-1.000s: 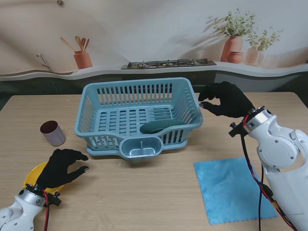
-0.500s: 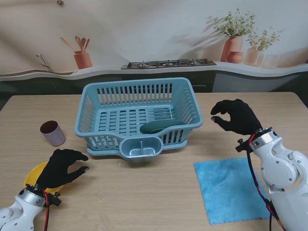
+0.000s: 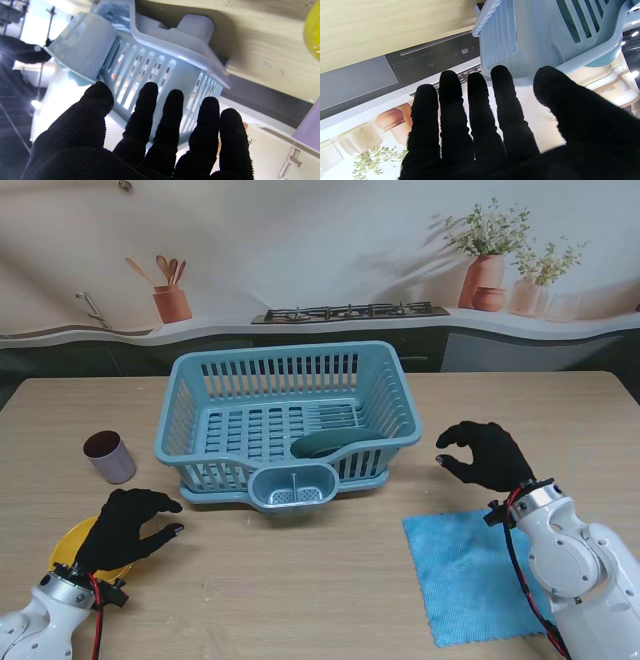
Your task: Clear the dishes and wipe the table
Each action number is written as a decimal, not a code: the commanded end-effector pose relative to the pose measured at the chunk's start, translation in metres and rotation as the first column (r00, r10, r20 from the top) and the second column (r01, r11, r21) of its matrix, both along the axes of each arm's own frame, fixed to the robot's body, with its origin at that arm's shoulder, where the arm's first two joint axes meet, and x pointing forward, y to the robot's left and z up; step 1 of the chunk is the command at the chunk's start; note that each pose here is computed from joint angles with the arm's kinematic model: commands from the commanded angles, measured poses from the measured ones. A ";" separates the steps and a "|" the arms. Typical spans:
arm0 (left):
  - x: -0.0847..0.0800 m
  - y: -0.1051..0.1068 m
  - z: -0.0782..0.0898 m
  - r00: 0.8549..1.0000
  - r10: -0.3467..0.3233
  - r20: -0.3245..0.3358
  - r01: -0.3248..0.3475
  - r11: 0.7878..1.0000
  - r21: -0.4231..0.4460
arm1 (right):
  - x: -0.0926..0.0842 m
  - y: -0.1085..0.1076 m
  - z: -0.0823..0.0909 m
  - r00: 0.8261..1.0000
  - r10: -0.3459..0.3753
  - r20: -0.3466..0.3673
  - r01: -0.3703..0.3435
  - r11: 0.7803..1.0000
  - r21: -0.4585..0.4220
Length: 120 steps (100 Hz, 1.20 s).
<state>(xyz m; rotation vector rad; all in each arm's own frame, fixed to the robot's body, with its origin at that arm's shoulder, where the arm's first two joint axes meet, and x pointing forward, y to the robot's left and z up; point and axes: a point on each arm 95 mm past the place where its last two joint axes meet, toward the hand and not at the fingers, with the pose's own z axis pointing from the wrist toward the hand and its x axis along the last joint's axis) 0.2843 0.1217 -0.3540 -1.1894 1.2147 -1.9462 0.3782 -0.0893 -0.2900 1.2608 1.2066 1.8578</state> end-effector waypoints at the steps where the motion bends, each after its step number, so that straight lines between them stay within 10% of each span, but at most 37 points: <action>1: -0.003 -0.002 0.000 1.000 0.005 -0.004 -0.005 1.000 0.001 | -0.005 0.001 -0.010 0.999 0.002 -0.035 -0.003 1.000 -0.011; 49: -0.025 0.012 0.014 0.996 0.076 0.044 -0.080 0.991 0.106 | -0.010 -0.002 -0.016 0.998 -0.019 -0.052 0.018 1.000 -0.015; 120: -0.044 0.029 0.006 0.958 0.253 0.136 -0.284 0.907 0.310 | -0.012 0.002 -0.017 0.996 -0.020 -0.090 0.018 0.999 -0.028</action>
